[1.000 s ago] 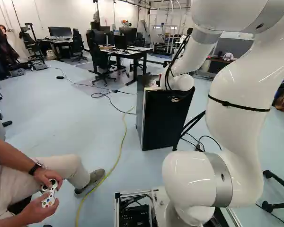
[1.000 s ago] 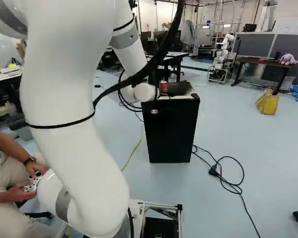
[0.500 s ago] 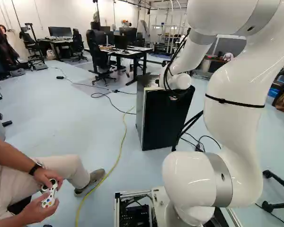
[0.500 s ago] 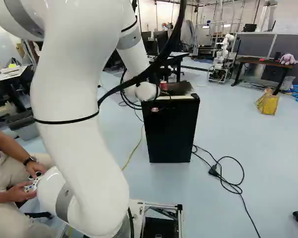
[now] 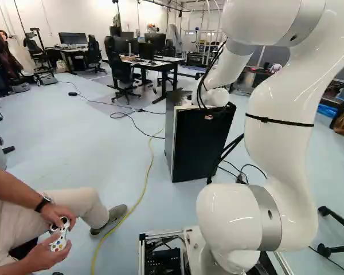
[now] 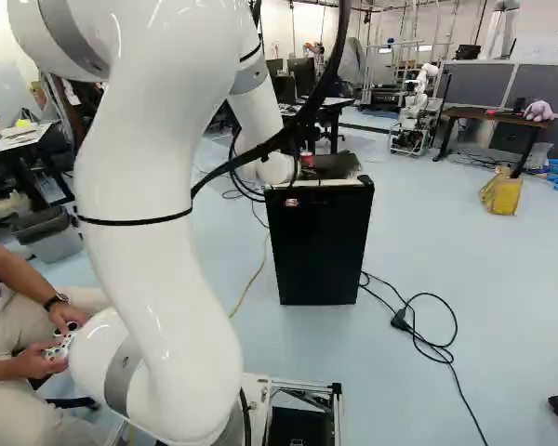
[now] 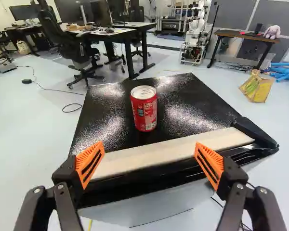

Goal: Grab a drink from the fridge

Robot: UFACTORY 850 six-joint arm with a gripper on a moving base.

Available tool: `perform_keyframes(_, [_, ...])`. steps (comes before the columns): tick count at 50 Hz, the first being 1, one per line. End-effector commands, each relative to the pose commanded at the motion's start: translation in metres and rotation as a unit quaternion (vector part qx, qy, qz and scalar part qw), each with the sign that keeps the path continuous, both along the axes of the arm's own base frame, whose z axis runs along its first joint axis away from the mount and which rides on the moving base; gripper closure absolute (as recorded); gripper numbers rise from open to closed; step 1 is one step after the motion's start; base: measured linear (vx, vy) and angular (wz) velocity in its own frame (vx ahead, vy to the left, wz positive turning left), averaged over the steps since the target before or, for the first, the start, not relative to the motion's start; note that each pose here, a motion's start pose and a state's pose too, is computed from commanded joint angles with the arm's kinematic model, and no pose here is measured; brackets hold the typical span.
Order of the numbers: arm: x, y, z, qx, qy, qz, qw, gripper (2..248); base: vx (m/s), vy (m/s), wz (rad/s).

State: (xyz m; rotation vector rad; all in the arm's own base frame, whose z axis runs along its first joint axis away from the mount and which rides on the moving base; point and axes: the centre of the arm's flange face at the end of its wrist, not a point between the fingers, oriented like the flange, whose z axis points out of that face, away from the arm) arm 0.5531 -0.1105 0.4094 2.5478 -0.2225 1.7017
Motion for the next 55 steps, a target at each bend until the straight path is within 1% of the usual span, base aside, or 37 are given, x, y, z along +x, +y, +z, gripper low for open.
perform_keyframes(35, [0.035, -0.001, -0.004, -0.002, -0.009, 0.005, 0.9999, 3, 0.000, 0.000, 0.000])
perform_keyframes(55, [0.048, -0.002, -0.004, -0.003, -0.017, 0.007, 0.9998, 3, 0.000, 0.000, 0.000])
